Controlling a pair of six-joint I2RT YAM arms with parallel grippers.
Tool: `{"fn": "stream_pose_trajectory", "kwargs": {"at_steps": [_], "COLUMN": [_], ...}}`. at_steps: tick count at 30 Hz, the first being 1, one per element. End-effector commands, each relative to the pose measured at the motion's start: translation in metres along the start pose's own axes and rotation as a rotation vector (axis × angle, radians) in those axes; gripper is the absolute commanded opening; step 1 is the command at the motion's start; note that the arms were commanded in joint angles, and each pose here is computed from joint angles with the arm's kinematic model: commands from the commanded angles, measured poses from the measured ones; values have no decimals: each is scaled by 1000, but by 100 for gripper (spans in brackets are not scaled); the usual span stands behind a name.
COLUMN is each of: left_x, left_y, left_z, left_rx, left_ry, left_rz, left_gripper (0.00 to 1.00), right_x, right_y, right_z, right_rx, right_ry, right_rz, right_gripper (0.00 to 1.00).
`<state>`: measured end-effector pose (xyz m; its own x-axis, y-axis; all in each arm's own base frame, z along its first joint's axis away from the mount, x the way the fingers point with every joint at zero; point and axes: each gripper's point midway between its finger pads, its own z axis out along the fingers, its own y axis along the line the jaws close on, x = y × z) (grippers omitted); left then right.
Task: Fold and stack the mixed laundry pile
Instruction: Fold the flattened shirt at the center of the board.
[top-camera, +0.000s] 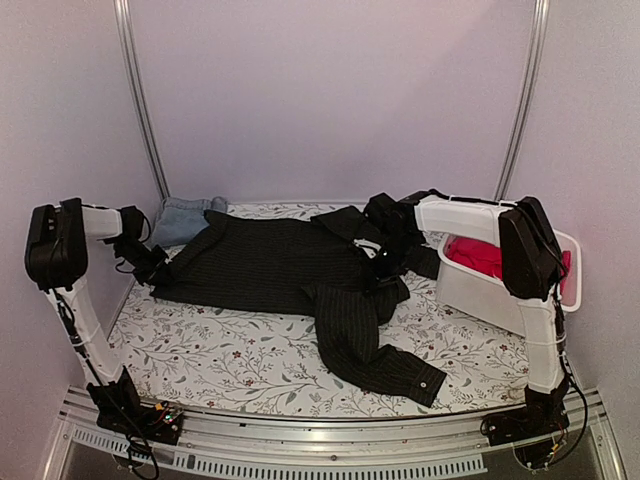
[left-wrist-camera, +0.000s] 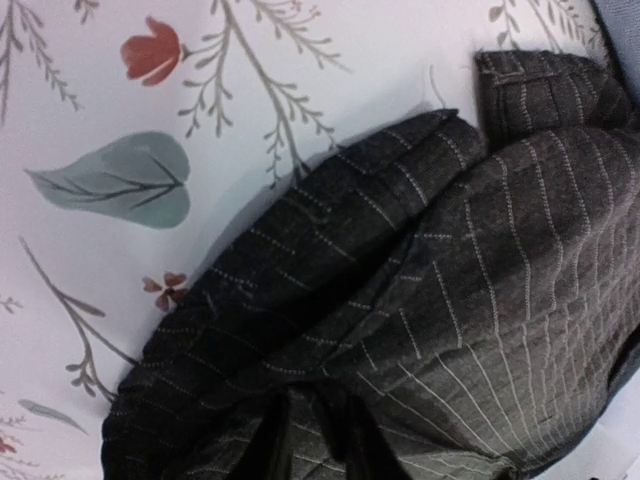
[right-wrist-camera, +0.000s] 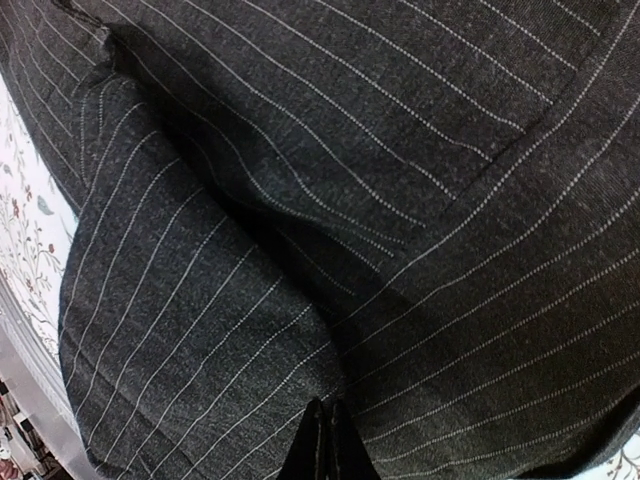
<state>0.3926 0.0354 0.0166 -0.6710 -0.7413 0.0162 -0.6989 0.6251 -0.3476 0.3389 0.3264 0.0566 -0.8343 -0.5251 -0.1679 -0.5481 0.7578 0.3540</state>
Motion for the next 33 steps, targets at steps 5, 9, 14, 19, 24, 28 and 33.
{"fn": "stream_pose_trajectory", "kwargs": {"at_steps": [5, 9, 14, 19, 24, 28, 33], "left_x": [6, 36, 63, 71, 48, 46, 127], "left_y": [4, 30, 43, 45, 1, -71, -160], "left_z": [5, 23, 21, 9, -28, -93, -147], "left_rx": [-62, -94, -74, -75, 35, 160, 418], "left_ry": [-19, 67, 87, 71, -86, -326, -415], "left_rz": [99, 31, -6, 20, 176, 439, 827], "left_gripper": [35, 34, 35, 35, 56, 92, 100], "right_x": [22, 56, 106, 137, 97, 45, 25], "right_y": [-16, -19, -12, 12, 21, 9, -9], "right_z": [41, 51, 50, 43, 20, 4, 10], "right_rx": [-10, -16, -46, -80, -57, -9, 37], "right_ry": [78, 145, 209, 235, 105, -6, -12], "right_rz": [21, 48, 82, 53, 30, 46, 66], "right_gripper": [3, 3, 3, 3, 4, 4, 14]}}
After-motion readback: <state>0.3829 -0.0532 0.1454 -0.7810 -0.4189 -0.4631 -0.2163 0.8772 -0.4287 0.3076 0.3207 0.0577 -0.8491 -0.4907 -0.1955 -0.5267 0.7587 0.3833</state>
